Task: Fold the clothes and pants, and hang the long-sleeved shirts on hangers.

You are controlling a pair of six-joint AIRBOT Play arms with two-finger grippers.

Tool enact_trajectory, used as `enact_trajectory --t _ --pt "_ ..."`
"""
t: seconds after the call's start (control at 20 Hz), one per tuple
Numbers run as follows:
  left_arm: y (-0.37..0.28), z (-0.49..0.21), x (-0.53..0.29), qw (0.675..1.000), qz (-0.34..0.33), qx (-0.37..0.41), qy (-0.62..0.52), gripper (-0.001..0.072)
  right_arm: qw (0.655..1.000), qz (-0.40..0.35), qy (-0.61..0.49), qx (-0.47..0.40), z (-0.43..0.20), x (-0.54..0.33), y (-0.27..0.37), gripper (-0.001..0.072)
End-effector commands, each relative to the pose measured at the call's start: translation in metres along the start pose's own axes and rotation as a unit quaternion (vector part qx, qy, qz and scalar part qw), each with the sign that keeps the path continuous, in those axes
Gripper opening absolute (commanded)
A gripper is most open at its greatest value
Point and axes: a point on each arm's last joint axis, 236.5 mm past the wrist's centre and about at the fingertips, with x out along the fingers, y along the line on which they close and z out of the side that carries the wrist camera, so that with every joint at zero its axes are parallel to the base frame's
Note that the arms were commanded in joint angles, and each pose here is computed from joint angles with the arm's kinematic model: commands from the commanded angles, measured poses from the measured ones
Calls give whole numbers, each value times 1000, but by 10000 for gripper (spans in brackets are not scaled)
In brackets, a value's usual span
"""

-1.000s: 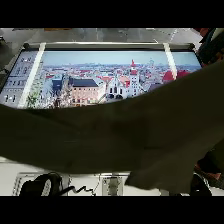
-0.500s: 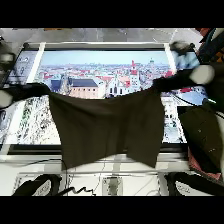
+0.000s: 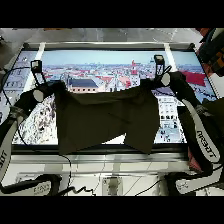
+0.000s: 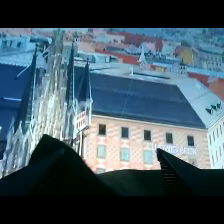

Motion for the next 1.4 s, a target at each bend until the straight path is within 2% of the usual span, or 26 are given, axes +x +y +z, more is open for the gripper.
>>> enact_trajectory --t 0.0,0.1,0.25,0.3,0.35,0.45,0.55,0.7,0.85,0.9,1.05,1.1,1.35 --pt "-2 9 -11 1000 -2 0 -7 702 996 -28 -17 87 23 -9 -51 512" --pt "7 -7 -36 999 0 5 54 700 990 -77 59 103 -1 -30 -110 521" --pt "42 -20 -89 990 44 56 123 694 965 -91 235 66 -80 -73 -177 472" --pt "51 -19 -106 988 57 61 132 659 952 -60 294 65 -110 -86 -182 446" --pt "56 -18 -123 986 63 63 137 573 942 -14 321 101 -129 -92 -175 446" --pt "70 -18 -150 979 79 114 152 468 919 84 356 144 -162 -96 -152 446" --pt "98 -35 -172 967 110 124 195 457 906 135 371 156 -192 -88 -140 446" --pt "137 -87 -189 953 131 61 267 457 896 164 376 171 -235 -64 -119 446" --pt "132 -161 -200 937 54 12 345 451 898 212 339 182 -253 -41 -90 446" --pt "125 -182 -206 930 23 -4 366 392 902 222 318 189 -251 -34 -85 446" --pt "109 -224 -212 920 -25 -92 381 390 915 213 278 199 -241 -19 -88 437" --pt "103 -236 -213 916 -36 -112 385 390 919 207 271 198 -239 -16 -90 401" --pt "84 -290 -219 882 -66 -150 443 389 925 210 269 169 -240 -13 -85 40"
